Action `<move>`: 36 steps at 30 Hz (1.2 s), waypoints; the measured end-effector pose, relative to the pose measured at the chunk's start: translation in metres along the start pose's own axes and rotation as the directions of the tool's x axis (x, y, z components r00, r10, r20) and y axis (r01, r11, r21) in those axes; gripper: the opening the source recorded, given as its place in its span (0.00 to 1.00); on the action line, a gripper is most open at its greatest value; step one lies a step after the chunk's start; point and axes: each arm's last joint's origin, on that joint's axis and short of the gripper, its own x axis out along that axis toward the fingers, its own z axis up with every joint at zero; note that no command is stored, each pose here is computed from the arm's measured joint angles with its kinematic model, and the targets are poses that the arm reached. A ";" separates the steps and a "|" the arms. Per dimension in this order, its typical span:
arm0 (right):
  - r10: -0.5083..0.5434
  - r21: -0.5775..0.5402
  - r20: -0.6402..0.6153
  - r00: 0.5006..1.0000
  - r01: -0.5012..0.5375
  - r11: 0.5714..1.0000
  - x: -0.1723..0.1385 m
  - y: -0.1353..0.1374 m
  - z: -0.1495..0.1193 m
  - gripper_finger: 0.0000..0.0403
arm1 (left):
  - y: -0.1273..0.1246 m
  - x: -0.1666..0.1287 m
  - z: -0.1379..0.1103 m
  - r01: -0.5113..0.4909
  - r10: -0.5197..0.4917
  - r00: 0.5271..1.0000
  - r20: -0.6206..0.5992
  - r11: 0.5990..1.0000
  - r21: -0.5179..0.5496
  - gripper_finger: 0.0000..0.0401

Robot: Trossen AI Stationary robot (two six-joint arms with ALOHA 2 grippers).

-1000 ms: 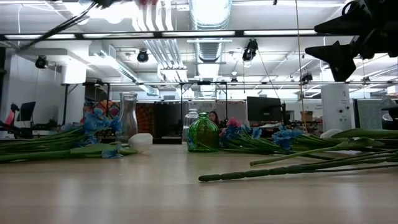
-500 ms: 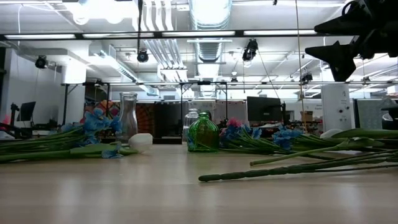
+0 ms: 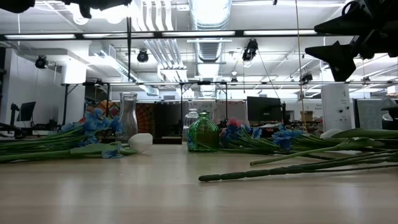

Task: Sort flowers into vase by color
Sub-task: Put the middle left pink flowers into the left transparent vase

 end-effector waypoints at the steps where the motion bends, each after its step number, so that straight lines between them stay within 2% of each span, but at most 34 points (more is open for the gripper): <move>1: 0.000 -0.001 0.000 1.000 0.000 1.000 0.000 0.000 0.000 0.57 | 0.001 0.002 -0.002 0.006 -0.006 1.000 -0.008 1.000 -0.006 0.00; 11: 0.000 -0.002 -0.001 1.000 0.000 1.000 0.000 0.000 0.000 0.57 | 0.002 0.017 -0.021 -0.032 0.031 0.994 -0.104 0.999 -0.012 0.00; 21: -0.001 -0.003 -0.001 1.000 0.001 1.000 0.000 0.000 0.000 0.57 | 0.003 0.016 -0.035 -0.076 0.071 0.983 -0.169 0.997 -0.026 0.00; 27: -0.001 -0.002 -0.002 1.000 0.001 1.000 0.000 0.000 0.000 0.57 | 0.002 0.012 -0.046 -0.079 0.071 0.983 -0.170 0.996 -0.042 0.00; 36: -0.001 -0.002 -0.002 1.000 0.001 1.000 0.000 0.000 0.000 0.57 | 0.001 0.013 -0.050 -0.081 0.070 0.981 -0.182 0.995 -0.054 0.04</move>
